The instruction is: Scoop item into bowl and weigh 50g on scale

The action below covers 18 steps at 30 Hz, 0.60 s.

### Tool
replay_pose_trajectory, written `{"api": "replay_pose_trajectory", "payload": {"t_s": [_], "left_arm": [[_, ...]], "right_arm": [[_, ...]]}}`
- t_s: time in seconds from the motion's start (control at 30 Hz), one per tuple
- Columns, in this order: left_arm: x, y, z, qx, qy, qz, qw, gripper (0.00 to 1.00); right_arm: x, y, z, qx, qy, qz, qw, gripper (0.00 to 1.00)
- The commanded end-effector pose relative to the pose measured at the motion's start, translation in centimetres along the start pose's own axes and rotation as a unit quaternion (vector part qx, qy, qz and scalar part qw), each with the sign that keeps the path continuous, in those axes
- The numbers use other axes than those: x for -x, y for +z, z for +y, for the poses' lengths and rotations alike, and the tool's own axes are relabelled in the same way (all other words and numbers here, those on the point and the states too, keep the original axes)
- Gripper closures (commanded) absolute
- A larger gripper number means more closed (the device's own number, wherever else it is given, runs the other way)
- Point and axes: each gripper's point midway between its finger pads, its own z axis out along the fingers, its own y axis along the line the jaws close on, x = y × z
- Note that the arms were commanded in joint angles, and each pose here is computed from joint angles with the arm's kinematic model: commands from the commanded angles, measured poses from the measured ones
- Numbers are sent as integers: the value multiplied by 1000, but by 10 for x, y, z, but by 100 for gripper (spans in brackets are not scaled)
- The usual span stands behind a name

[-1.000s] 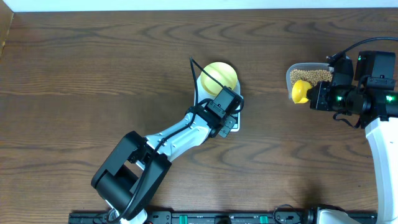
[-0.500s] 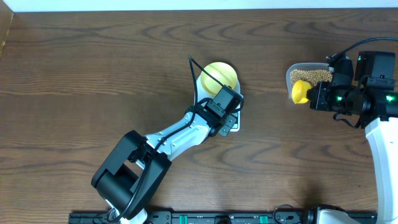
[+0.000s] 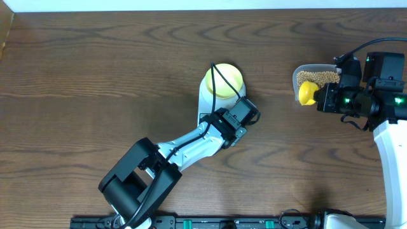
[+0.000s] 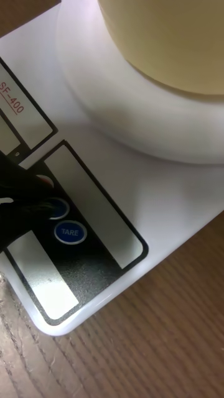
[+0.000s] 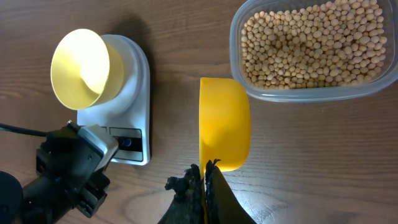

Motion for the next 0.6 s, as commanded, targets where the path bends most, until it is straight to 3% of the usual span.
{"api": "replay_pose_trajectory", "payload": {"t_s": [0.0,0.4,0.57], "left_arm": [[-27,18,1,10,21,47,999,93],[-34,22,16,46,20,59,997,93],[-11,5,17,44,14,24,999,93]], "right_arm": [[4,-3,1,0,-10,-7,1000,99],[3,-3,1,0,-9,-4,1000,99],[4,-3,1,0,-10,-6,1000,99]]}}
